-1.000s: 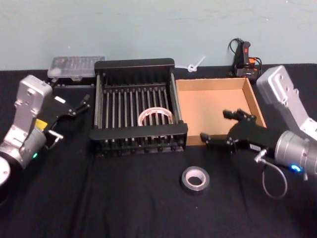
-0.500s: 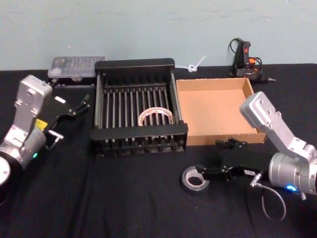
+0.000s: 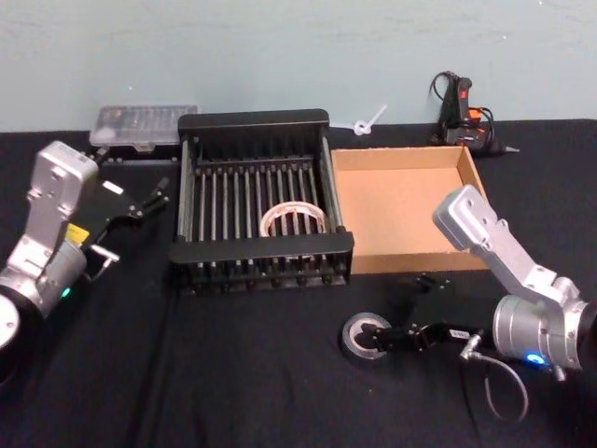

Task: Pick up the white tape and place it into the black box , Pick up the silver tape and place it into the brown box.

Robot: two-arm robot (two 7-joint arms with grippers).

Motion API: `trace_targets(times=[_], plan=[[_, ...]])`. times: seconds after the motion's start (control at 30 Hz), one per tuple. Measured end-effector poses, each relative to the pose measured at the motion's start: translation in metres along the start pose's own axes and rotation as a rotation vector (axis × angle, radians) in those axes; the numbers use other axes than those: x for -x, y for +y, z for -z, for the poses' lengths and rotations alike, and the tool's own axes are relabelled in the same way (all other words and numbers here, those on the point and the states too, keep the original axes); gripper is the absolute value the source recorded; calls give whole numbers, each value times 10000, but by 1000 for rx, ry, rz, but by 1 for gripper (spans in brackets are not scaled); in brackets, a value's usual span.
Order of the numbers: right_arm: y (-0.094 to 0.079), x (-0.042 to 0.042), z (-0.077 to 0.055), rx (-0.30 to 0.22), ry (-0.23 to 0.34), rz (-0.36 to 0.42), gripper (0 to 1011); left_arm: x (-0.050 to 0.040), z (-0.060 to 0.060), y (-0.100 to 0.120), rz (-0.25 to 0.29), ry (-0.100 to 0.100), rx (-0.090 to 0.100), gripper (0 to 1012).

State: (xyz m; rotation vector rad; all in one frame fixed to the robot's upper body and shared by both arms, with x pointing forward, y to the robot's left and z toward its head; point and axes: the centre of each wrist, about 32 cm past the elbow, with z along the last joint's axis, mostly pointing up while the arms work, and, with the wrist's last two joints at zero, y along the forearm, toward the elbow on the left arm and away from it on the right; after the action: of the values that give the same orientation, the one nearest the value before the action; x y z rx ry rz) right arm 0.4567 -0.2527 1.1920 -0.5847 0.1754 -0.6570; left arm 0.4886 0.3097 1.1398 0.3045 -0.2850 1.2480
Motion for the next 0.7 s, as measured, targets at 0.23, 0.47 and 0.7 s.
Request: trace_targets(times=[0.23,0.47,0.7], plan=[[81,-11,15,17,10,-4,1000,0,0,0,0,0,0,1001],[124,-22,28,35,12,-1,1000,0,0,0,0,0,0,1001],[155,-32,40,49,10,1,1000,0,0,0,0,0,0,1001]])
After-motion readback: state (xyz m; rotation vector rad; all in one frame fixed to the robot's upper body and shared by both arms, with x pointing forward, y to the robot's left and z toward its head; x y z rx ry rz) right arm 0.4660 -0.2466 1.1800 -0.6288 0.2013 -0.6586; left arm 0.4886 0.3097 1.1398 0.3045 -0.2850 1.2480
